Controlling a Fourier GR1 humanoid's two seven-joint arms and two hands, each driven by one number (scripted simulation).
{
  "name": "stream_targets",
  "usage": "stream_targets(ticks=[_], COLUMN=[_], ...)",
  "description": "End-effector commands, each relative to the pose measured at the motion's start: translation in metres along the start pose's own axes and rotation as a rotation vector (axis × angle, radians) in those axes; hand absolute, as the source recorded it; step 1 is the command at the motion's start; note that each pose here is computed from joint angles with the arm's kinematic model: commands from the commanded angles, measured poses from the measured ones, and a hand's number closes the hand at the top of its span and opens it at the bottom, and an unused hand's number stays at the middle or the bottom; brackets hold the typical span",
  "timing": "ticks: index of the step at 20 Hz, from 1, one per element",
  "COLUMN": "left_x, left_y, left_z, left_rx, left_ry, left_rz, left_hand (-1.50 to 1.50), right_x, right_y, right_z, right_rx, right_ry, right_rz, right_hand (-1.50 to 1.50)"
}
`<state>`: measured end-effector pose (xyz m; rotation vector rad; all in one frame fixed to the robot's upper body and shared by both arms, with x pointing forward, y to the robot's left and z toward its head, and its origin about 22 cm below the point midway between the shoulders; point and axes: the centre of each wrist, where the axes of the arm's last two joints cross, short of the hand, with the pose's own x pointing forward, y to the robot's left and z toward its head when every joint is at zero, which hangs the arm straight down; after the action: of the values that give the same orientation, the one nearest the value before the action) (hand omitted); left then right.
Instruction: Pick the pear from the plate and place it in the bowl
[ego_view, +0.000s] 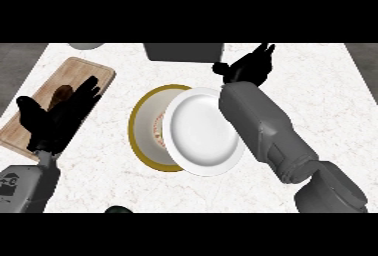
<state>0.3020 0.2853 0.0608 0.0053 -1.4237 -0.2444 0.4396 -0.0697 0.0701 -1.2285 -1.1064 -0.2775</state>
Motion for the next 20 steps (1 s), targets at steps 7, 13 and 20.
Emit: stream_targets(ticks=[7,13,20], left_x=[-0.005,-0.013,-0.010], left_y=[0.015,0.011,0.011], left_z=[0.006,0.005,0.002], left_rx=[0.044,0.039,0.019], left_ry=[0.045,0.056,0.066], left_rz=[-0.008,0.007,0.003], left_hand=[0.00,0.00,0.00], right_x=[0.000,0.011,0.027], right_y=[-0.001,-0.001,-0.009], right_z=[-0.008,0.017,0.057], right_rx=[-0.138,-0.045,0.080], right_ry=[-0.004,-0.172,-0.301], right_rz=[-0.115,-0.101,-0.204], right_hand=[-1.50,-1.50,-1.50])
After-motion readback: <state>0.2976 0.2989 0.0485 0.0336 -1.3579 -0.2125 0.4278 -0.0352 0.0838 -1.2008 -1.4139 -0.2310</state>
